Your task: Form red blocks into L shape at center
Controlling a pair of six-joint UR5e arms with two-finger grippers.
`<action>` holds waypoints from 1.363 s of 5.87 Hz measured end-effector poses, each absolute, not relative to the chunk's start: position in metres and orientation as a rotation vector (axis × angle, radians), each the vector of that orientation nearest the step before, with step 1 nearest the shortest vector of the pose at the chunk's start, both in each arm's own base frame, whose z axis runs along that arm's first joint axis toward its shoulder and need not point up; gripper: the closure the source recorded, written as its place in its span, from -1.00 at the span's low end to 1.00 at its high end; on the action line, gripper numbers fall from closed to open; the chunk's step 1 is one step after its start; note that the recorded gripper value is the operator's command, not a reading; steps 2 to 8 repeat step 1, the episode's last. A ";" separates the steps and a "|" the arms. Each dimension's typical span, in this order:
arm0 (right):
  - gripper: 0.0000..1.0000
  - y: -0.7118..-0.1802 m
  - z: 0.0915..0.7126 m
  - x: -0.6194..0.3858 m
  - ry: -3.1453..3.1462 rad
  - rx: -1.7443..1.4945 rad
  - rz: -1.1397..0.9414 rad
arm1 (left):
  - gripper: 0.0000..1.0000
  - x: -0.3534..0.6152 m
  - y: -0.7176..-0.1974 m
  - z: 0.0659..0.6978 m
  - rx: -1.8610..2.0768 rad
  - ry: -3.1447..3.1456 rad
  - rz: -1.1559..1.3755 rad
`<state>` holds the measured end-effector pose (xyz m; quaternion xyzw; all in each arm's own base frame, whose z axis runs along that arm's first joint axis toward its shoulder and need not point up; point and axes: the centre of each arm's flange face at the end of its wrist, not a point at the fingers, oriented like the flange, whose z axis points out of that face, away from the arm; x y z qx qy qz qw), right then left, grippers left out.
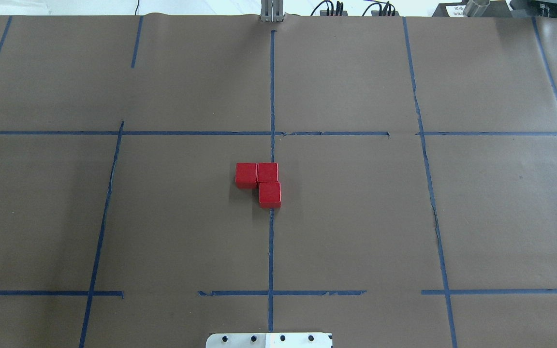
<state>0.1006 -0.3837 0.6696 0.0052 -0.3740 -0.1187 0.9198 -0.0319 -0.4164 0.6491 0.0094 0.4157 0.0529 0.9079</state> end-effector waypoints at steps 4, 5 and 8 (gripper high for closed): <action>-1.00 -0.384 0.668 0.100 -0.773 0.014 -0.244 | -1.00 -0.032 -0.417 0.649 0.019 0.858 0.109; -1.00 -0.384 0.668 0.100 -0.773 0.014 -0.244 | -1.00 -0.032 -0.417 0.649 0.019 0.858 0.109; -1.00 -0.384 0.668 0.100 -0.773 0.014 -0.244 | -1.00 -0.032 -0.417 0.649 0.019 0.858 0.109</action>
